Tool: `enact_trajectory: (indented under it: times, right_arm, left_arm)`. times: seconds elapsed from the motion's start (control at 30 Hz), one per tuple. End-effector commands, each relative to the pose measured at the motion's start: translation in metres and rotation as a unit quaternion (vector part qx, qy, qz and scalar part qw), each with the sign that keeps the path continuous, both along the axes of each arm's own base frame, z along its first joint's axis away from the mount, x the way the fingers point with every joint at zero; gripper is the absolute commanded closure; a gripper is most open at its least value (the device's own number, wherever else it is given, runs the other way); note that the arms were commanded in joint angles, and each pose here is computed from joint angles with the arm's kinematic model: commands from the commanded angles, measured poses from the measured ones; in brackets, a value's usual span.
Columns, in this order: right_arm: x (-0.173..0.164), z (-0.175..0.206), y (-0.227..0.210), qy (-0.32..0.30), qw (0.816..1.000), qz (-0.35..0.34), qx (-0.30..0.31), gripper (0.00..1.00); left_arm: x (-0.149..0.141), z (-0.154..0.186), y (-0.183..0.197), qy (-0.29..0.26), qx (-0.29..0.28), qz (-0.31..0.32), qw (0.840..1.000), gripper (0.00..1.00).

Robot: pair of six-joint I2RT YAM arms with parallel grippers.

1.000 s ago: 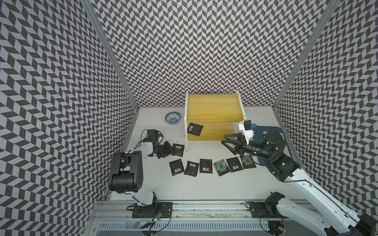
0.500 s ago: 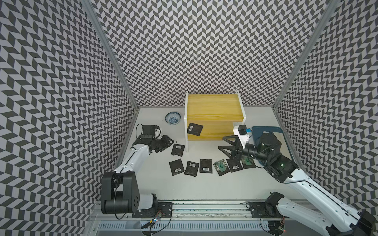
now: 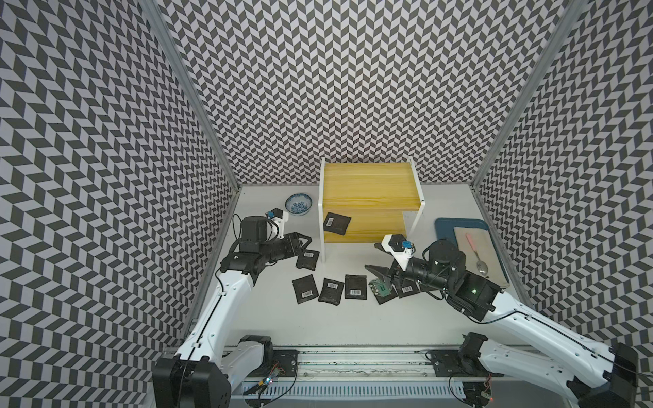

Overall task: Remove the tea bags from the shelf
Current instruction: Place the tea bag at the center of the board, then pick up the tea bag from the shelf.

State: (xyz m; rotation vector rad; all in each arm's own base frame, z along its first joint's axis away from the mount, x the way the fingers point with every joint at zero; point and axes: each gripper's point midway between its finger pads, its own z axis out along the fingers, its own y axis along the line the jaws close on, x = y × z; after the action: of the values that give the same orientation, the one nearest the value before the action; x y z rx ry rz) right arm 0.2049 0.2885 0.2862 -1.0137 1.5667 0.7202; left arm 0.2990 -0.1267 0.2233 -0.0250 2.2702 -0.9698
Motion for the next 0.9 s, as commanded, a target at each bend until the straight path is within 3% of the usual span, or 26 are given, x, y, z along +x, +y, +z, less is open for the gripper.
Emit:
enact_trajectory:
  times: [0.0, 0.2, 0.87]
  right_arm:
    - [0.006, 0.006, 0.002, -0.041, 0.999, -0.015, -0.001, 0.30]
    - [0.005, 0.000, 0.004, -0.061, 0.998, -0.018, -0.011, 0.31]
    - [0.040, -0.033, 0.034, -0.200, 0.973, -0.070, -0.092, 0.32]
  left_arm:
    - [-0.011, 0.017, -0.009, -0.025, -0.014, -0.030, 0.999, 0.50]
    - [-0.018, 0.032, -0.013, -0.047, -0.026, -0.045, 0.998, 0.50]
    - [-0.024, 0.011, -0.009, -0.031, -0.022, -0.032, 0.999, 0.49]
